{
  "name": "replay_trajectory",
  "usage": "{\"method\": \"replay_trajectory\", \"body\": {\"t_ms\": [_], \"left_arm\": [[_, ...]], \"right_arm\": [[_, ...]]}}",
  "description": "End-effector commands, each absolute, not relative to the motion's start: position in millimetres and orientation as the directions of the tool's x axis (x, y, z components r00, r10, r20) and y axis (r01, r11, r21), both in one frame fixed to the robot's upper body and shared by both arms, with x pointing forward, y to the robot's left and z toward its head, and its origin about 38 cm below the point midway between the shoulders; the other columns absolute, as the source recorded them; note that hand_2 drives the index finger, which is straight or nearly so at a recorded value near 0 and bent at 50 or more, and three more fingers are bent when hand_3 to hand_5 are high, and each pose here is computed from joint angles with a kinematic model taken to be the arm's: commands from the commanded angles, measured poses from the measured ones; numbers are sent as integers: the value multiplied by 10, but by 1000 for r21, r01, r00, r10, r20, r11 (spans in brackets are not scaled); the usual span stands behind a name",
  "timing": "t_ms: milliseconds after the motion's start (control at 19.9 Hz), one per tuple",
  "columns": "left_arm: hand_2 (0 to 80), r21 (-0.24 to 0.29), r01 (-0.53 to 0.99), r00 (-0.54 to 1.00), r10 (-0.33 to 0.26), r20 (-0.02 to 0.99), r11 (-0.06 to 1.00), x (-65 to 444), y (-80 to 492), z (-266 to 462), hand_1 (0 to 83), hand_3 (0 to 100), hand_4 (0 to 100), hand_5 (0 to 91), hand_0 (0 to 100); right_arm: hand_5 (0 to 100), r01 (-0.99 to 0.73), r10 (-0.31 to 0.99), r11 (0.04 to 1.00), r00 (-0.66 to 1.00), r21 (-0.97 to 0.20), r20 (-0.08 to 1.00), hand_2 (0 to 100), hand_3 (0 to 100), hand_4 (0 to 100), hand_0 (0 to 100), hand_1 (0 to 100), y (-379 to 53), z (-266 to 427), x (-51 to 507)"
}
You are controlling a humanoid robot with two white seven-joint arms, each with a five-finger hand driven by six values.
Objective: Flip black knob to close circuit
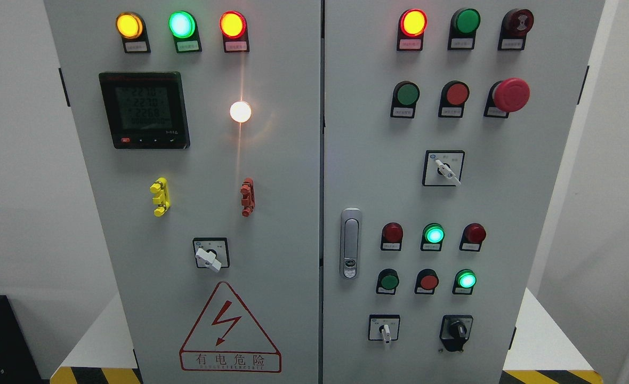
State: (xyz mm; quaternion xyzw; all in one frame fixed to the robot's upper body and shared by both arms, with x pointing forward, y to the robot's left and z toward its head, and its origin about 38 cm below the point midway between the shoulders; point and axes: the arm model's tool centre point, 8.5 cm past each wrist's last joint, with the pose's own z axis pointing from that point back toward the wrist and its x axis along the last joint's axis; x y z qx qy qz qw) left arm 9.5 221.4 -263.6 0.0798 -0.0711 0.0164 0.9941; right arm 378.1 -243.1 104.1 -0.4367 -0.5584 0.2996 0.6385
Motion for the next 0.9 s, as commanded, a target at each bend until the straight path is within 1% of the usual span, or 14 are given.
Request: {"method": "replay_trajectory", "body": {"t_ms": [0,251,452,653,853], "left_arm": [[0,156,-44,989,22,143,987,92,2214,-2636,556,0,0,0,120],[0,156,-45,989,22,145,987,97,2214,-2636,556,0,0,0,120],[0,156,-45,989,22,145,987,97,2214,-2636,556,0,0,0,120],[0,156,-43,989,20,145,987,97,2213,-2636,556,0,0,0,120],[0,157,-45,989,22,145,987,97,2215,-2636,556,0,0,0,120]], "right_arm": [[950,172,876,424,169,-889,451,903,1000,940,0,56,-2445,1336,3883],[952,180,880,405,189,-896,436,905,1000,944,0,56,-2523,1368,3929],[953,159,881,408,188,-899,434,906,1000,945,0,55,-2528,1393,3967],[953,152,893,382,195,-912,407,906,1000,944,0,54,-2571,1389,3996],[953,159,893,383,189,-910,409,905,1000,945,0,53,-2564,1449,4057]]}}
